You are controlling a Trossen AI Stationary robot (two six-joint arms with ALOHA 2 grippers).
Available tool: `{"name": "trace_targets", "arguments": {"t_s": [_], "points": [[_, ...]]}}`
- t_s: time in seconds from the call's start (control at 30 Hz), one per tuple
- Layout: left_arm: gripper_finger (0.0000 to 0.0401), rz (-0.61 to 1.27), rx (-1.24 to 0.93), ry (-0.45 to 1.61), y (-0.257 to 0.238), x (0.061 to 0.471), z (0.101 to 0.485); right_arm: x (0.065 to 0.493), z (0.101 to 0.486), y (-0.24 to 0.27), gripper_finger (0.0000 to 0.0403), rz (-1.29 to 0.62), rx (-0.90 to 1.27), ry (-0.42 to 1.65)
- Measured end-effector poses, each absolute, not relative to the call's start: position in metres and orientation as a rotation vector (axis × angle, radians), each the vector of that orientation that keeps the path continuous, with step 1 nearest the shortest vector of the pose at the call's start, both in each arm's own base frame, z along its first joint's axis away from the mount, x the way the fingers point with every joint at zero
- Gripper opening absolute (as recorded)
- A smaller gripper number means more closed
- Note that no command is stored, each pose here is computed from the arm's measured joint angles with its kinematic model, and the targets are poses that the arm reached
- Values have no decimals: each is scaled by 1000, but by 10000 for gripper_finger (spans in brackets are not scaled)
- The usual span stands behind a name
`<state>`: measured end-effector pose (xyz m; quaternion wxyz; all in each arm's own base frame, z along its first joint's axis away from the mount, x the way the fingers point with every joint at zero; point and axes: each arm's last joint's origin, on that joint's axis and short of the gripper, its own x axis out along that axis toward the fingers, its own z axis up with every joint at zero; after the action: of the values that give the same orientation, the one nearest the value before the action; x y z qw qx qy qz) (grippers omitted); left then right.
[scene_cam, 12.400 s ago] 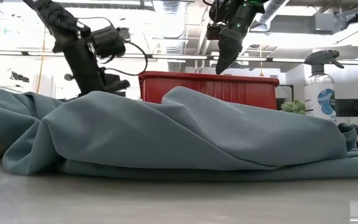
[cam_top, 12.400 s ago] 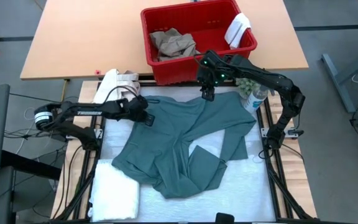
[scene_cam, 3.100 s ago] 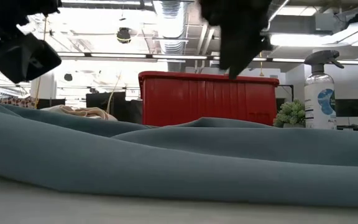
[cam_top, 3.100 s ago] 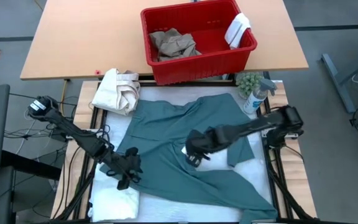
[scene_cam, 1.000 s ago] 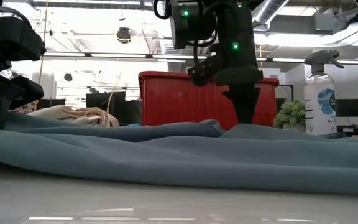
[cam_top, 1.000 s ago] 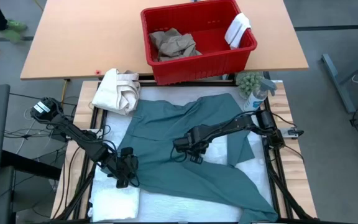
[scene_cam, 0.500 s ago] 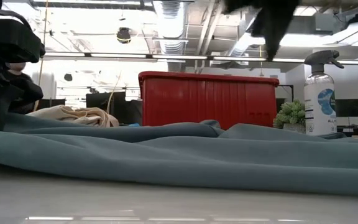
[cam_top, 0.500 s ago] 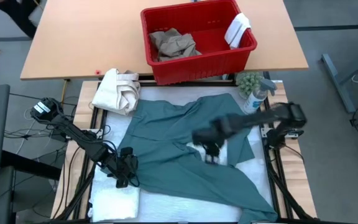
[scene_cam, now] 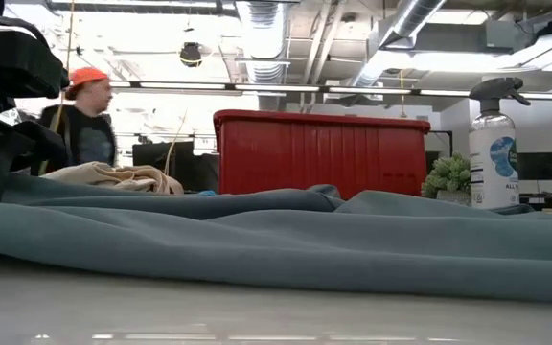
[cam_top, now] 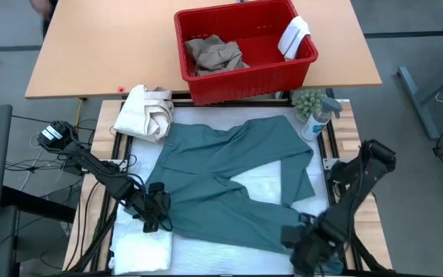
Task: Fold Laundry from Bin
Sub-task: Fold the blue pants
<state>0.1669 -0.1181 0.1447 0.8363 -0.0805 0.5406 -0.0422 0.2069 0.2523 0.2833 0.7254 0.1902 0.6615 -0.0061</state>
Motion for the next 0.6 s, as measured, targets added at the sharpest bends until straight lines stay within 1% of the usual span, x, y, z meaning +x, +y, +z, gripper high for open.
{"name": "trace_targets", "arguments": {"t_s": [0.17,0.23,0.3,0.43,0.6], "points": [[132,-127,-185,1166,-119,166,145,193,267,276,269,-14,451,1571],[132,-132,-190,1170,-119,166,145,191,261,282,289,-16,440,1597],[132,-133,-191,1170,-119,166,145,188,256,286,295,-26,411,1615],[132,-132,-192,1169,-120,166,145,181,244,291,285,-30,355,1650],[132,-132,-192,1168,-120,166,145,169,219,292,282,-79,289,1709]]}}
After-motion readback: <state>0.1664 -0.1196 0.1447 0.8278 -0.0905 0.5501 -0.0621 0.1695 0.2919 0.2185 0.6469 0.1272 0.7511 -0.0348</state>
